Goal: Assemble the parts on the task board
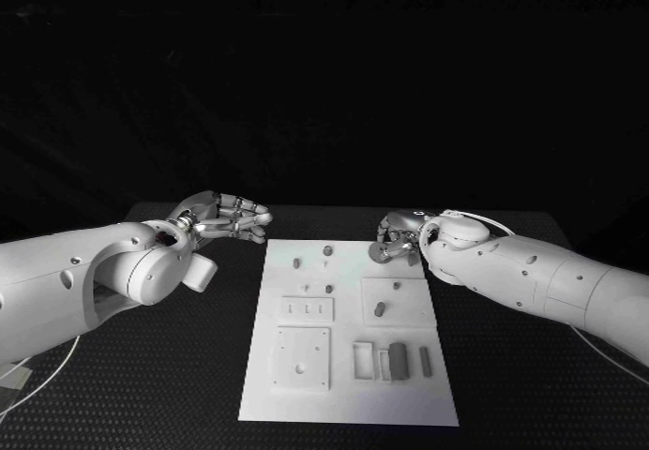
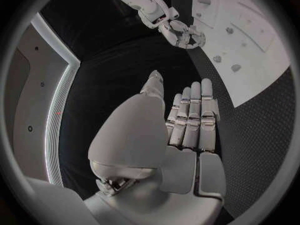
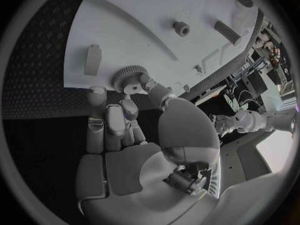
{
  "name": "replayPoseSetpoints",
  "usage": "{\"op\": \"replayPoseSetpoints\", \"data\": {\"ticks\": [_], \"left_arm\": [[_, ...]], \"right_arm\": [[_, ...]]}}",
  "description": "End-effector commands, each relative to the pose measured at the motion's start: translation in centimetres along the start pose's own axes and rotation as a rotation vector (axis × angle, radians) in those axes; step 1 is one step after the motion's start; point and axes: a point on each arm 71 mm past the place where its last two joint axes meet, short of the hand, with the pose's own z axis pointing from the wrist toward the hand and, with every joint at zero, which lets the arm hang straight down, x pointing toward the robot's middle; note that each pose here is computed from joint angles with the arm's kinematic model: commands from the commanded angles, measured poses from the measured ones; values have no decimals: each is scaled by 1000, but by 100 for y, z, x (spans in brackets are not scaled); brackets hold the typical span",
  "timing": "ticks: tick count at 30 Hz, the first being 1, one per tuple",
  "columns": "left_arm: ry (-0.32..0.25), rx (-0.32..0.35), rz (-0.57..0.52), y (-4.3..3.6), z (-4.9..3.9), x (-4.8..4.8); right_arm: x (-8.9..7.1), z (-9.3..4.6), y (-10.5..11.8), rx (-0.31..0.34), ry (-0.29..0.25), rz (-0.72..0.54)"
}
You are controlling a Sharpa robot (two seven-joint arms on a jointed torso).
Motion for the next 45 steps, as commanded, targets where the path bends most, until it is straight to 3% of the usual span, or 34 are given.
{"op": "replayPoseSetpoints", "data": {"ticks": [1,16,26,39,45], "left_arm": [[16,7,2,-15,-5,15],[13,11,14,-16,1,3],[13,13,17,-18,32,12],[10,12,16,-14,14,1],[7,13,16,-12,6,-9]], "right_arm": [[98,-4,-16,0,48,0],[176,-23,3,-12,31,-145],[180,-38,70,-35,10,-154],[114,-90,207,-74,-81,-150],[-31,-125,357,-101,-145,-160]]}}
